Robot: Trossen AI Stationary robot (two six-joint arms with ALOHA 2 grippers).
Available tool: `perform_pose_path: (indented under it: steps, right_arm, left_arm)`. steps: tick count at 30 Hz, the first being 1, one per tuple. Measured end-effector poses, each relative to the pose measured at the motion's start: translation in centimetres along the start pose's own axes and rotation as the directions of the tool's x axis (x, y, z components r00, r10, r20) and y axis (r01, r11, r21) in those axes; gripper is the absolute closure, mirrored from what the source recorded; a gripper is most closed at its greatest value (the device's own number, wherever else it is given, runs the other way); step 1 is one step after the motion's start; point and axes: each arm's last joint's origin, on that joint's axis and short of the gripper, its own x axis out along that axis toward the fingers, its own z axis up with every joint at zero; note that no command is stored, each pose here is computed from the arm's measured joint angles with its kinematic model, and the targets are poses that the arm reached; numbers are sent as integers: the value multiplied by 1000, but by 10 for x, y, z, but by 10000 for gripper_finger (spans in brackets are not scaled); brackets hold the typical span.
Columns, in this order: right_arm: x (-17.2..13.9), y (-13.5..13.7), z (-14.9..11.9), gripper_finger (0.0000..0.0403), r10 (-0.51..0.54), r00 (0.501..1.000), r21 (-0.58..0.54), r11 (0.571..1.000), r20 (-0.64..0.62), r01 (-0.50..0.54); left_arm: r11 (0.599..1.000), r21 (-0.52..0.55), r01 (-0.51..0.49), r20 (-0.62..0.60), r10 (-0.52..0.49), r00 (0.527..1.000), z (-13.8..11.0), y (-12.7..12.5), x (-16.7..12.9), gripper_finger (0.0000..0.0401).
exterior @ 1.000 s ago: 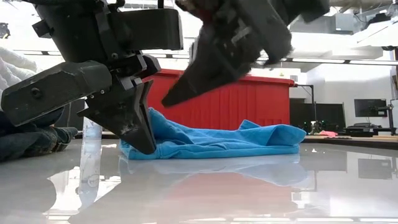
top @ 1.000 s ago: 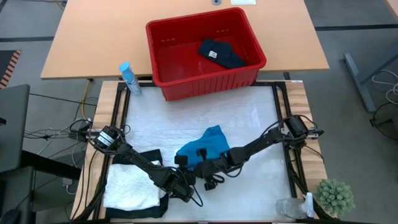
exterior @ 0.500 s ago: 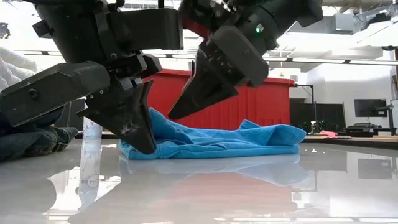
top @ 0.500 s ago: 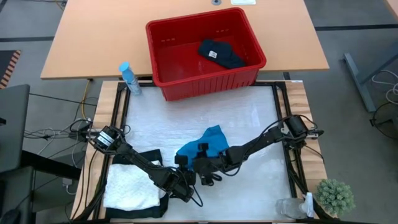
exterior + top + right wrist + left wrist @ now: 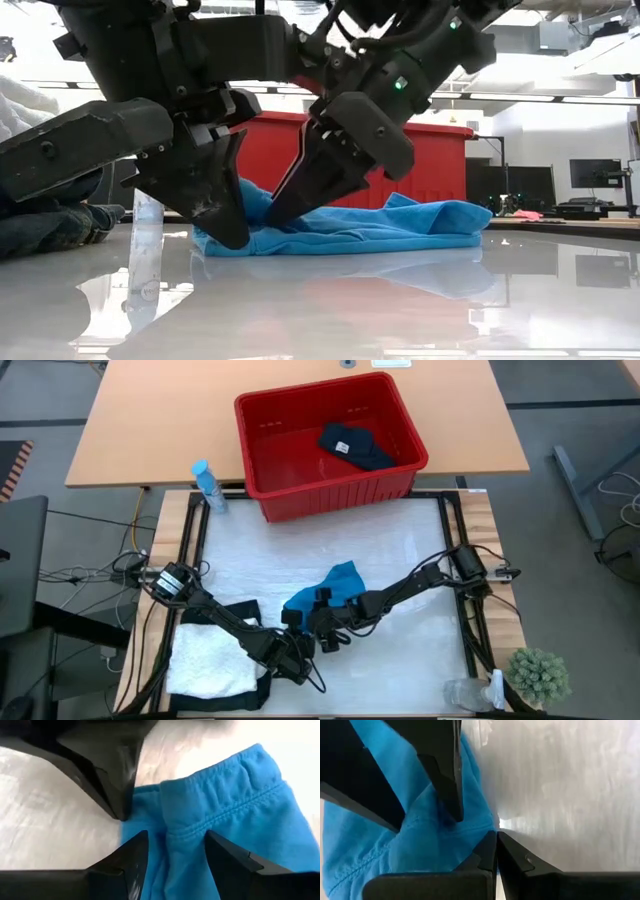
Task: Fold Laundry from Bin
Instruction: Fold the blue shorts from the red bin
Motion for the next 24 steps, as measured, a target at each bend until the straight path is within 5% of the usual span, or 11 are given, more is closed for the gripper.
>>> perform_pose_path:
  steps: [5,13,24]
  right_arm:
    - [-1,1,1,232,-22,1000,-17,1000,6,22]
    - [0,0,0,385,-19,1000,-18,1000,2,19]
    - [-17,10,8,388,7,1000,-34,999,14,-6]
  left_arm:
    - [1000,-1,2,2,-2,1000,0,0,0,401]
    - [1000,-7,10,-2,-10,1000,0,0,0,401]
    - [1000,11,-4,3,4,1000,0,0,0,401]
